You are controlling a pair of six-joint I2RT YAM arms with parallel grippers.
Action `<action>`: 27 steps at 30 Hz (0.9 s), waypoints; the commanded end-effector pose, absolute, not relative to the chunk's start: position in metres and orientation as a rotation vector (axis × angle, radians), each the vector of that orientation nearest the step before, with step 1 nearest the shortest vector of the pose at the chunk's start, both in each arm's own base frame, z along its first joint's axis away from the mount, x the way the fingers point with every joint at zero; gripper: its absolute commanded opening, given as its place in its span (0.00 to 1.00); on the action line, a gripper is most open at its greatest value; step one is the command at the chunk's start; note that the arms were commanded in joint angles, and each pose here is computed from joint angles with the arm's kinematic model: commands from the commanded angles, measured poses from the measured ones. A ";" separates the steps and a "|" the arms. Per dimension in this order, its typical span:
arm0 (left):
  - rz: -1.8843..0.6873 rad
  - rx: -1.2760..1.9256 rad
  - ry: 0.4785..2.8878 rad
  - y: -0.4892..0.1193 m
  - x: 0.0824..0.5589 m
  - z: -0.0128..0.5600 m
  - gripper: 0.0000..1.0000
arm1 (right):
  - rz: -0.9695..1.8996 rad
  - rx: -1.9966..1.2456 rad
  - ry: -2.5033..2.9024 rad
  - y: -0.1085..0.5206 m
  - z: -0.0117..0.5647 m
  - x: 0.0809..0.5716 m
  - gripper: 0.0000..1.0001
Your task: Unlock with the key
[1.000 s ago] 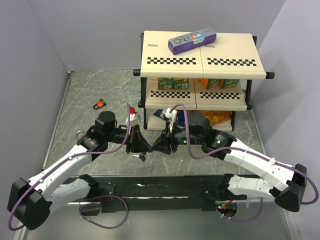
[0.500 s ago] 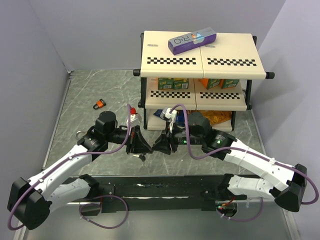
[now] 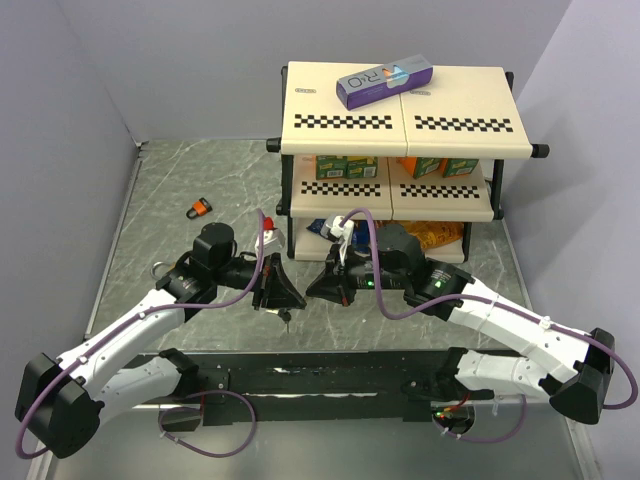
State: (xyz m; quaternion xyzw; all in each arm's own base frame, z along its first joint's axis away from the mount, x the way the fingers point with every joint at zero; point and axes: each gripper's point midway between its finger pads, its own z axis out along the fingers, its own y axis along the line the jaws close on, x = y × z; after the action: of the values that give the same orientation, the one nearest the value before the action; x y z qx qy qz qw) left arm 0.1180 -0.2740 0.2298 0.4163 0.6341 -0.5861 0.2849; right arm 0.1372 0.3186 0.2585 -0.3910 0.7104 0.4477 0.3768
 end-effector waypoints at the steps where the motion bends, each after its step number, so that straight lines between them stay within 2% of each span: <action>1: -1.558 1.171 1.585 -0.277 0.117 0.253 0.01 | 1.166 -0.988 1.724 0.320 0.286 0.138 0.00; 9: -1.525 1.137 1.617 -0.278 0.124 0.253 0.01 | 1.222 -0.895 1.731 0.321 0.275 0.137 0.00; 11: -1.513 1.129 1.618 -0.277 0.126 0.256 0.09 | 1.242 -0.836 1.711 0.322 0.280 0.141 0.00; 12: -1.505 1.119 1.623 -0.277 0.127 0.257 0.36 | 1.238 -0.821 1.744 0.321 0.268 0.141 0.00; 13: -1.482 1.102 1.629 -0.277 0.131 0.258 0.57 | 1.259 -0.784 1.715 0.321 0.276 0.142 0.00; 14: -1.470 1.092 1.629 -0.276 0.133 0.259 0.82 | 1.256 -0.757 1.692 0.321 0.280 0.146 0.00; 15: -1.456 1.079 1.634 -0.274 0.135 0.260 0.90 | 1.254 -0.736 1.690 0.319 0.279 0.147 0.00; 17: -1.425 1.040 1.629 -0.272 0.139 0.265 0.99 | 1.257 -0.692 1.682 0.317 0.280 0.150 0.00; 22: -1.382 0.874 1.548 -0.268 0.150 0.289 0.99 | 1.270 -0.516 1.637 0.307 0.292 0.161 0.00; 27: -1.410 0.464 1.457 -0.250 0.167 0.318 0.99 | 1.312 -0.410 1.573 0.302 0.302 0.164 0.00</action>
State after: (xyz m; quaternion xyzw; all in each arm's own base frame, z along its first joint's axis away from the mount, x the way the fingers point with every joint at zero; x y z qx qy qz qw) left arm 0.1460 -0.2616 0.2781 0.3218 0.6355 -0.5546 0.4301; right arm 0.1549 0.3061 0.2616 -0.2296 0.6983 0.5031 0.4544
